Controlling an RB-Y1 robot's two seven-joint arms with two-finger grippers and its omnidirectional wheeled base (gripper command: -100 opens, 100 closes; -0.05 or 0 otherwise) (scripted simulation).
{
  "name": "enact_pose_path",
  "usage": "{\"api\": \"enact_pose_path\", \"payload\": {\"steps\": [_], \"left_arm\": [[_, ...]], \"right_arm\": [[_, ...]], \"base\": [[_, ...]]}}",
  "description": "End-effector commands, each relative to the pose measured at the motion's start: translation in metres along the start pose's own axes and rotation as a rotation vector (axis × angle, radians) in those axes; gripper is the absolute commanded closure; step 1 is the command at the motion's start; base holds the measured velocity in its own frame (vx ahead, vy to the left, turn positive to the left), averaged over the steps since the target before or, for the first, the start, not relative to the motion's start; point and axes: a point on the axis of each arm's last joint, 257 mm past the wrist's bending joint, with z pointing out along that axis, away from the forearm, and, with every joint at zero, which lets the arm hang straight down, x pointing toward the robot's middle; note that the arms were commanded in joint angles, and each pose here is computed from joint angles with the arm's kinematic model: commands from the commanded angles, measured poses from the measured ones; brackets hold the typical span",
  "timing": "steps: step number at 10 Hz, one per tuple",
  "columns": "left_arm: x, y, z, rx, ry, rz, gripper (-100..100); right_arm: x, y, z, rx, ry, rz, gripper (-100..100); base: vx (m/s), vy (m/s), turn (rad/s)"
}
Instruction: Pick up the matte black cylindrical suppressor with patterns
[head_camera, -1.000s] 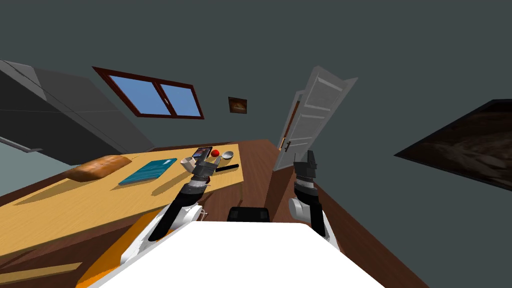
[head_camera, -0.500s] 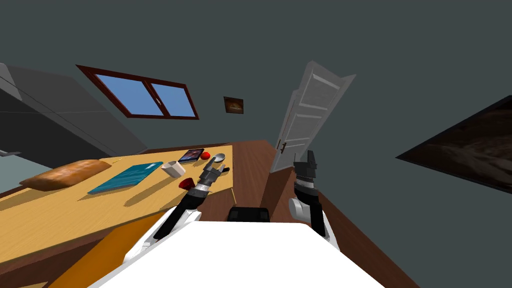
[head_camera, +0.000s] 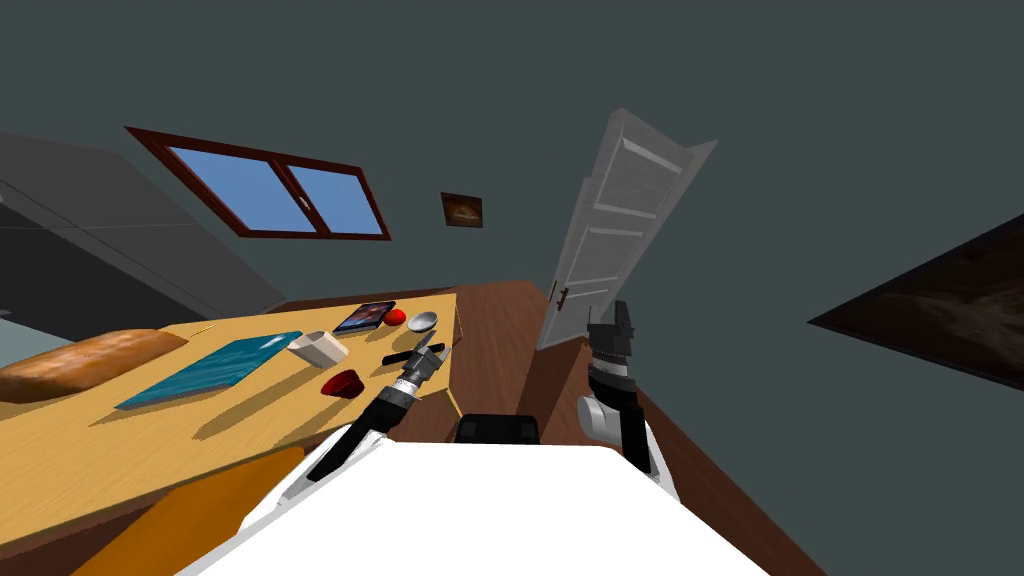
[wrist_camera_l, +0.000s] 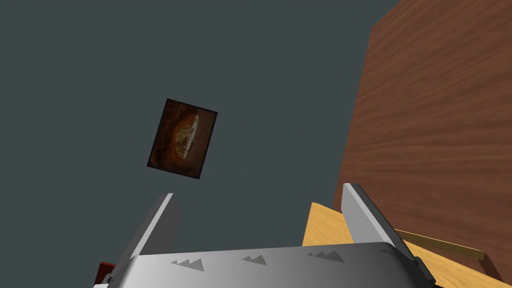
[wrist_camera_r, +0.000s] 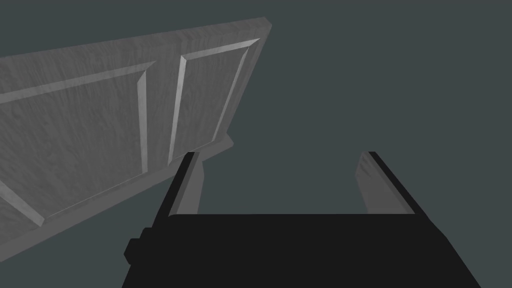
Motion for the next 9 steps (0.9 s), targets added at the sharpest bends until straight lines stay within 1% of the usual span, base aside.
{"api": "enact_pose_path", "payload": {"steps": [1,2,3,4,5,6,7,8,9], "left_arm": [[-0.014,0.03,-0.01,-0.079,-0.022,-0.037,-100],[-0.015,0.031,-0.01,-0.082,-0.024,-0.037,-100],[-0.027,0.056,-0.021,-0.152,-0.047,-0.067,-100],[-0.037,0.078,-0.033,-0.216,-0.069,-0.095,-100],[-0.051,0.102,-0.048,-0.284,-0.099,-0.121,-100],[-0.052,0.102,-0.049,-0.286,-0.1,-0.119,-100],[-0.062,0.121,-0.063,-0.345,-0.124,-0.143,-100],[-0.074,0.139,-0.079,-0.402,-0.156,-0.169,-100],[-0.079,0.142,-0.083,-0.413,-0.162,-0.16,-100]], "right_arm": [[0.0,0.0,0.0,0.0,0.0,0.0,0],[0.0,0.0,0.0,0.0,0.0,0.0,0],[0.0,0.0,0.0,0.0,0.0,0.0,0],[0.0,0.0,0.0,0.0,0.0,0.0,0],[0.0,0.0,0.0,0.0,0.0,0.0,0],[0.0,0.0,0.0,0.0,0.0,0.0,0],[0.0,0.0,0.0,0.0,0.0,0.0,0],[0.0,0.0,0.0,0.0,0.0,0.0,0],[0.0,0.0,0.0,0.0,0.0,0.0,0]], "base": [[0.145,-0.113,0.002],[0.104,-0.077,0.006],[0.113,-0.059,0.001],[0.221,-0.094,0.004],[0.292,-0.086,0.01],[0.192,-0.071,0.007],[0.129,-0.06,0.003],[0.224,-0.052,0.001],[0.178,-0.047,0.005]]}}
